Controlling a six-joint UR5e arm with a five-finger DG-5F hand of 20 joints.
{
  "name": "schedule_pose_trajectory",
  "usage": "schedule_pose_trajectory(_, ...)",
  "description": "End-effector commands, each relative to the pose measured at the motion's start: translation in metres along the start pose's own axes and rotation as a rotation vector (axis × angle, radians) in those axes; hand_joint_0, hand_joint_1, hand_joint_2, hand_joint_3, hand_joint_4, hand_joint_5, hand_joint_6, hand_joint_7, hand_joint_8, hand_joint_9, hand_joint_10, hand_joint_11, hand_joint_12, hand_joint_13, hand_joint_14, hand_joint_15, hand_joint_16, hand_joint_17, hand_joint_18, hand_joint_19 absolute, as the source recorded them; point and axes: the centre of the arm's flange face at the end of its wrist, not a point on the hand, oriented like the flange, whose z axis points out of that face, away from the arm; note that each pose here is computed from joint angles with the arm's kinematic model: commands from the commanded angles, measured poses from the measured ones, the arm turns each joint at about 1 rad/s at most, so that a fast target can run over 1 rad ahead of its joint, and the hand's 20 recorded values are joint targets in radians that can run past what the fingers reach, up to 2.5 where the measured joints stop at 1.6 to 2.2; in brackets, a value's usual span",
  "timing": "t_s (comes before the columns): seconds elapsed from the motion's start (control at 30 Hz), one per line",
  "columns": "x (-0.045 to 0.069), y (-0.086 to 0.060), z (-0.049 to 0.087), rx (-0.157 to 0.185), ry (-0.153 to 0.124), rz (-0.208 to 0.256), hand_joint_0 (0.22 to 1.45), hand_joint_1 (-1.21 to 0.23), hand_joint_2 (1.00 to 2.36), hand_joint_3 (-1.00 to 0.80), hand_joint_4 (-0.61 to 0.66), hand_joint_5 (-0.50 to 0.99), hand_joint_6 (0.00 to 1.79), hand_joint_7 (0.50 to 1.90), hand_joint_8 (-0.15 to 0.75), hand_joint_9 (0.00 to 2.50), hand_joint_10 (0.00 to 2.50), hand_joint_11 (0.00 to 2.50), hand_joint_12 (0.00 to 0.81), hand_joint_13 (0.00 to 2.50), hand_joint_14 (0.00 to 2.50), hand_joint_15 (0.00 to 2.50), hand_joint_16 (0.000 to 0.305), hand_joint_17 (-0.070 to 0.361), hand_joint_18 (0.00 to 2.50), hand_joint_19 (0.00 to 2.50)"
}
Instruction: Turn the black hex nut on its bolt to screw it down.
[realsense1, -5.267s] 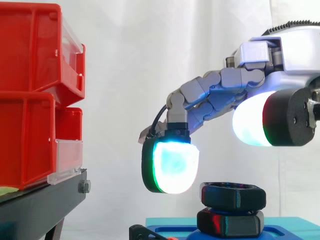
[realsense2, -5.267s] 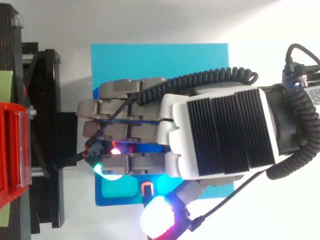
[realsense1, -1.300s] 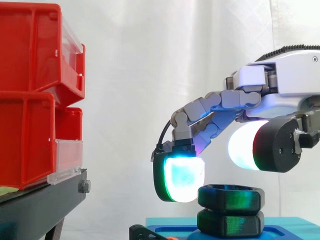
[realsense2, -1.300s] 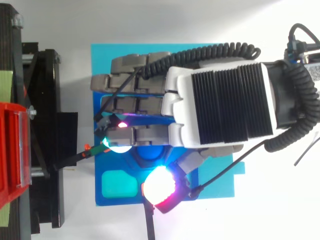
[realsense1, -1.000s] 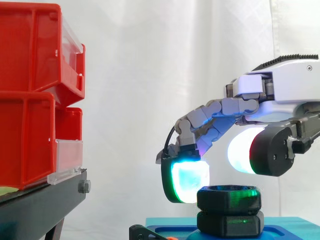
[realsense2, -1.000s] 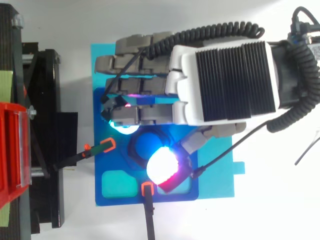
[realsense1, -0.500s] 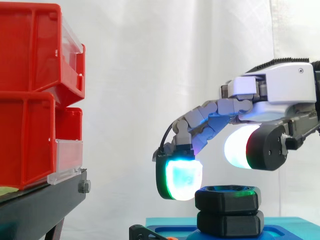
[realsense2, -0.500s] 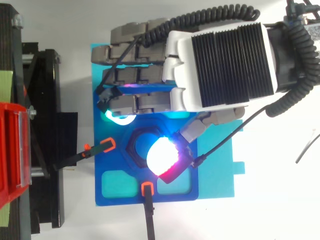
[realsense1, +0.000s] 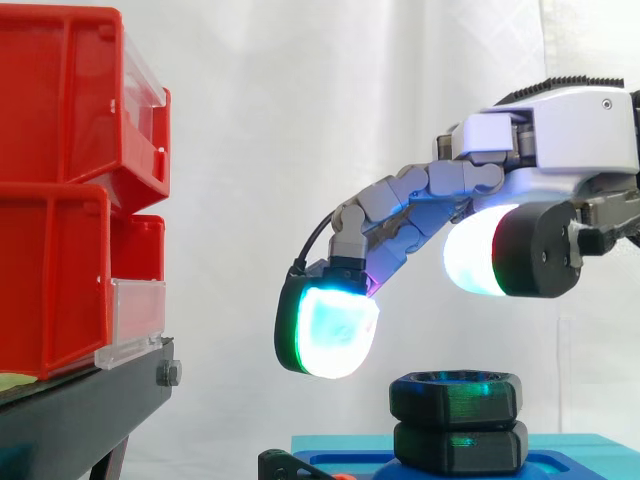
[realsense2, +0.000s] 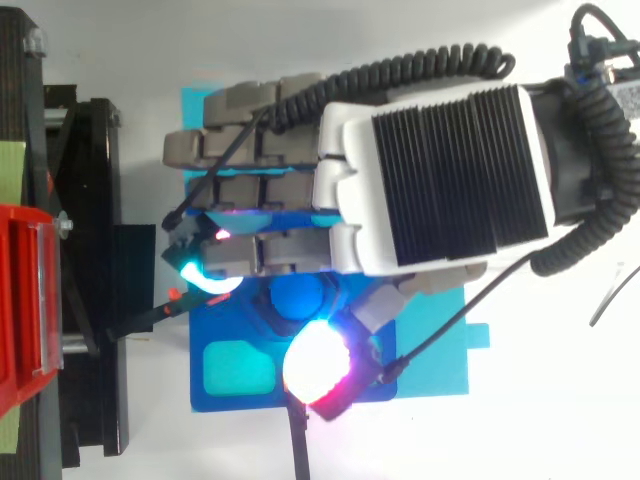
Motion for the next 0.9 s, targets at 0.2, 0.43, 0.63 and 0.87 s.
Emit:
schedule_pose_trajectory(0.2, 0.001, 0.028, 0.011, -0.015, 0.000, 0.004, 0.52, -0.18, 1.00, -0.50, 0.15, -0.05, 0.50, 0.96, 0.235, 0.67, 0.00, 0.00, 0.310, 0.45, 0.00, 0.00, 0.046, 0.104, 0.41, 0.33)
schedule_pose_trajectory(0.43, 0.002, 0.039, 0.014, -0.020, 0.008, 0.005, 0.52, -0.18, 1.00, -0.50, 0.15, -0.04, 0.50, 0.98, 0.234, 0.67, 0.00, 0.00, 0.308, 0.44, 0.00, 0.00, 0.046, 0.102, 0.41, 0.33)
schedule_pose_trajectory(0.63, 0.004, 0.046, 0.015, -0.032, 0.018, 0.000, 0.52, -0.18, 1.00, -0.50, 0.13, -0.04, 0.50, 1.02, 0.234, 0.68, 0.00, 0.00, 0.306, 0.44, 0.00, 0.00, 0.045, 0.102, 0.41, 0.32)
schedule_pose_trajectory(0.87, 0.004, 0.046, 0.013, -0.032, 0.032, -0.015, 0.52, -0.18, 1.00, -0.50, 0.12, -0.03, 0.50, 1.07, 0.236, 0.68, 0.00, 0.00, 0.305, 0.45, 0.00, 0.00, 0.045, 0.101, 0.41, 0.33)
